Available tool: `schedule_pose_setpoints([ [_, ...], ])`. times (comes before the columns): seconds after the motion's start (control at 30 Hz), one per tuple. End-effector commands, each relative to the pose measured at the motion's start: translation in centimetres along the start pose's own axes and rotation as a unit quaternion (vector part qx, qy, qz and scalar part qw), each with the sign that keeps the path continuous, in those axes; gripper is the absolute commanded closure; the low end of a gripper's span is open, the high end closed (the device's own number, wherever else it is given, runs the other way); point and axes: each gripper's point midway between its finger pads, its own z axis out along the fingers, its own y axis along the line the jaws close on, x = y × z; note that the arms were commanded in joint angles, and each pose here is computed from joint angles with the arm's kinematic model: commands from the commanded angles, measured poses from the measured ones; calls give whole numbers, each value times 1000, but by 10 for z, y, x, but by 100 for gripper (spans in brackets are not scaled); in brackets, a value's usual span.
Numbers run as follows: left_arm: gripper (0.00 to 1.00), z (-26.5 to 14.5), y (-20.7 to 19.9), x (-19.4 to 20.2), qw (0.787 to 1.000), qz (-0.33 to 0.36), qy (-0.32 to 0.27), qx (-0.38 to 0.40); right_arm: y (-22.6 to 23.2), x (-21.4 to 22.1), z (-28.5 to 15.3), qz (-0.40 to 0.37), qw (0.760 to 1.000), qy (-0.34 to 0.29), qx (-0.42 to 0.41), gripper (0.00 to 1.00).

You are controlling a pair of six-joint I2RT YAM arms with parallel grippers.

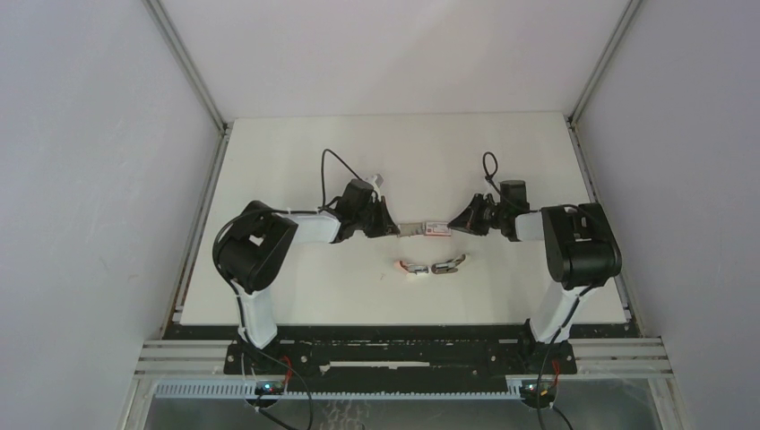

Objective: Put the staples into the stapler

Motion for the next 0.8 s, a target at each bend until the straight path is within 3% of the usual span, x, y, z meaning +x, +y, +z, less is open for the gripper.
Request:
schedule_pose_setpoints([
  [0.0,100,-3,-8,-17,1000,20,-21,9,-2,-14,-10,-17,999,-34,14,100],
  [0.27,100,-8,-13,-4,1000,16,-8,16,-5,-27,-26,-18,995,-74,59,100],
  [0.3,98,-9,-14,-2,1000,16,-5,18,-6,-28,-28,-18,995,-78,65,96],
  [0.4,84,-10,-22,7,1000,17,3,26,-5,-32,-34,-22,993,-90,77,72],
  [0.47,76,-11,-27,13,999,17,11,34,-5,-35,-40,-26,991,-100,90,64],
  [0.63,60,-25,-36,18,998,22,1,50,8,-46,-61,-59,983,-132,112,59],
  [0.77,47,-50,-21,6,998,38,-41,13,38,-39,-61,-152,971,-111,147,59],
])
